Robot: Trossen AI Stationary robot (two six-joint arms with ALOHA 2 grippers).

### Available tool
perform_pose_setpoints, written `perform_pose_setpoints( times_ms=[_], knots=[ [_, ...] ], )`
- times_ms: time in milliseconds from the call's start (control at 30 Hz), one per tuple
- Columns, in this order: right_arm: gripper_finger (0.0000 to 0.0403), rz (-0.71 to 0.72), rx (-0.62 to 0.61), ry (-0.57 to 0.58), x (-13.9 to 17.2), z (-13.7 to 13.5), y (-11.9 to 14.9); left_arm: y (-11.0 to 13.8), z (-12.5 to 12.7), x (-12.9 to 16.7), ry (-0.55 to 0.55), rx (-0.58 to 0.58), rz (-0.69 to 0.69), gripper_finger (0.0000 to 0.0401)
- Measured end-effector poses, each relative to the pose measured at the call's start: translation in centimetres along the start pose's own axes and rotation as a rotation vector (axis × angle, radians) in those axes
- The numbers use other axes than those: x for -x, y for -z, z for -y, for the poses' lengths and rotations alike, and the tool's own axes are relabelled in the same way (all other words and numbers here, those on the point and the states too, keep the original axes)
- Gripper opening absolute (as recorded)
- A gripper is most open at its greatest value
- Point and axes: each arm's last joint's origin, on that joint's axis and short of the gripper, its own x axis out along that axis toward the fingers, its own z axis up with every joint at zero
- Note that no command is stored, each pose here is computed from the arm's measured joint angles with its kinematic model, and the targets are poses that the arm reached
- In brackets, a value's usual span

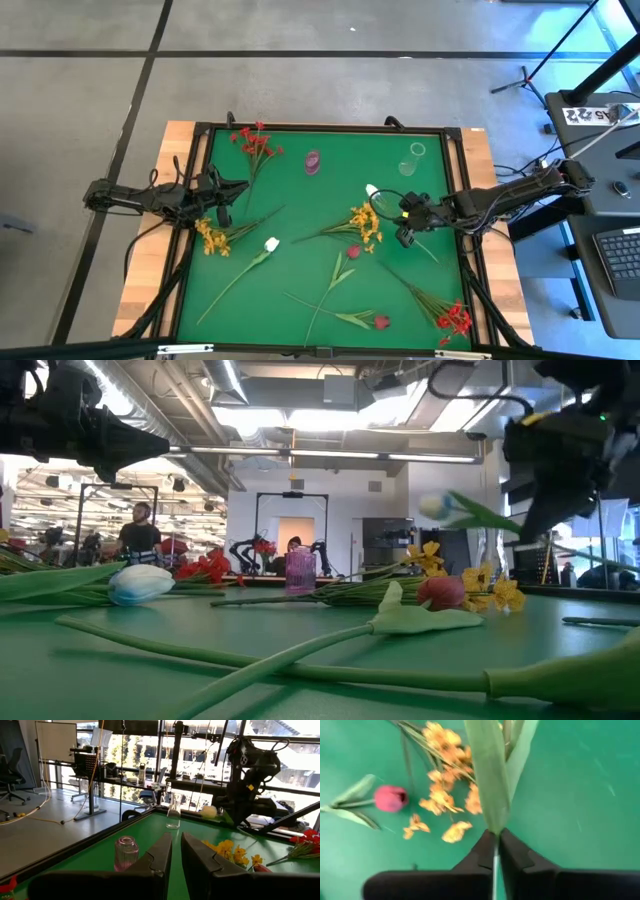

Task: Sort flowers into vase by color
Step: Put the top white flower into the transparent vase

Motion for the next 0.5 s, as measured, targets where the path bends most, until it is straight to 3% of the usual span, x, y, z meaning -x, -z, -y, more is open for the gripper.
perform_pose_setpoints(
  times_ms=[500],
  knots=[
    [0.0005,0.295,0.211,-0.064,1.3,-2.0,-2.8,0.0,0.0,0.0,0.0,0.0,0.0,0.0039]
  ],
)
